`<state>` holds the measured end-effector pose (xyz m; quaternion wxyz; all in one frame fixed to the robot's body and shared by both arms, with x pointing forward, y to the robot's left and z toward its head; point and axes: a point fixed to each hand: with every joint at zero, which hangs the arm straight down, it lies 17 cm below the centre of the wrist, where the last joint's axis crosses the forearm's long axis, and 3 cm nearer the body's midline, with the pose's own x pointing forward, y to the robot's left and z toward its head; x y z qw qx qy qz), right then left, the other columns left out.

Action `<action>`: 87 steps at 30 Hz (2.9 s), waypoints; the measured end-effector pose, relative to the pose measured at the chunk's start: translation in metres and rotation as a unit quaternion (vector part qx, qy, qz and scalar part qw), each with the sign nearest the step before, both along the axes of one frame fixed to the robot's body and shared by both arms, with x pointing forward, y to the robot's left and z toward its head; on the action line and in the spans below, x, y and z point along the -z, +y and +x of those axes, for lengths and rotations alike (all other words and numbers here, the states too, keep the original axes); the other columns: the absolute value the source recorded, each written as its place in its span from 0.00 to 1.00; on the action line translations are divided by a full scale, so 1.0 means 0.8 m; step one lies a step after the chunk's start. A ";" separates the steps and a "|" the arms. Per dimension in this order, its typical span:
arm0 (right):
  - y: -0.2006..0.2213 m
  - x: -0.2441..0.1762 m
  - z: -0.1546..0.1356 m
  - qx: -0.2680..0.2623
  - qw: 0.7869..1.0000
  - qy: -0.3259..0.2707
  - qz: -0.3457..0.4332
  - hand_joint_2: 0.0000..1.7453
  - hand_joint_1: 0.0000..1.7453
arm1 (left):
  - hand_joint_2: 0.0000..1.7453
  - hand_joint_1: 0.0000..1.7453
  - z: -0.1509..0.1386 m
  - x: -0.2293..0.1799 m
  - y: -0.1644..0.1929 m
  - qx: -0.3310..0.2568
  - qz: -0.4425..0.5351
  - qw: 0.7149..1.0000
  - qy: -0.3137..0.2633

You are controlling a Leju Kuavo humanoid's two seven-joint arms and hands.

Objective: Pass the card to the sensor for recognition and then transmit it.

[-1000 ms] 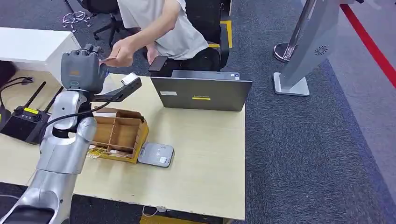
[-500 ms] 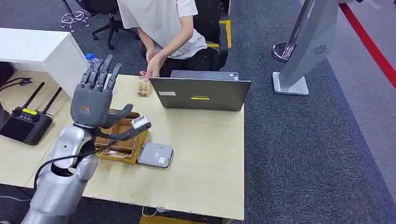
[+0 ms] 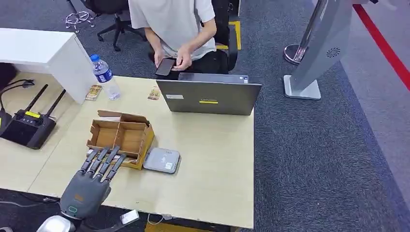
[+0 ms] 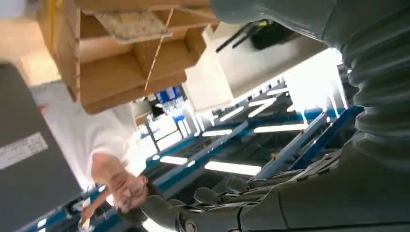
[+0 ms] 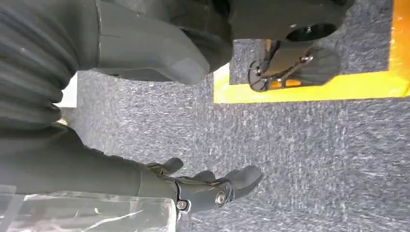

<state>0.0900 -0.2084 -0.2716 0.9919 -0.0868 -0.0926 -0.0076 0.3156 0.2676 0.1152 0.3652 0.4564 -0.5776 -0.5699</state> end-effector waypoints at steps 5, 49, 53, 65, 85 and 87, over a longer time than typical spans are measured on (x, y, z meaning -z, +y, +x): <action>0.003 0.000 -0.002 -0.008 1.000 0.006 0.005 1.00 0.00 | 1.00 0.00 0.032 0.017 0.020 -0.025 0.000 1.000 0.013; 0.006 0.000 0.001 -0.043 0.999 0.006 0.004 1.00 0.00 | 1.00 0.00 0.125 0.037 0.015 -0.059 -0.052 0.996 0.028; 0.006 0.000 0.001 -0.045 0.999 0.005 0.004 1.00 0.00 | 1.00 0.00 0.125 0.039 0.011 -0.058 -0.053 0.996 0.030; 0.006 0.000 0.001 -0.046 0.999 0.006 0.004 1.00 0.00 | 1.00 0.00 0.128 0.050 0.014 -0.068 -0.048 0.996 0.044; 0.006 0.000 0.000 -0.048 0.999 0.008 0.004 1.00 0.00 | 1.00 1.00 0.127 0.074 0.016 -0.063 -0.058 0.993 0.080; 0.006 0.000 0.000 -0.048 0.999 0.007 0.004 1.00 0.00 | 1.00 1.00 0.127 0.074 0.016 -0.062 -0.059 0.993 0.080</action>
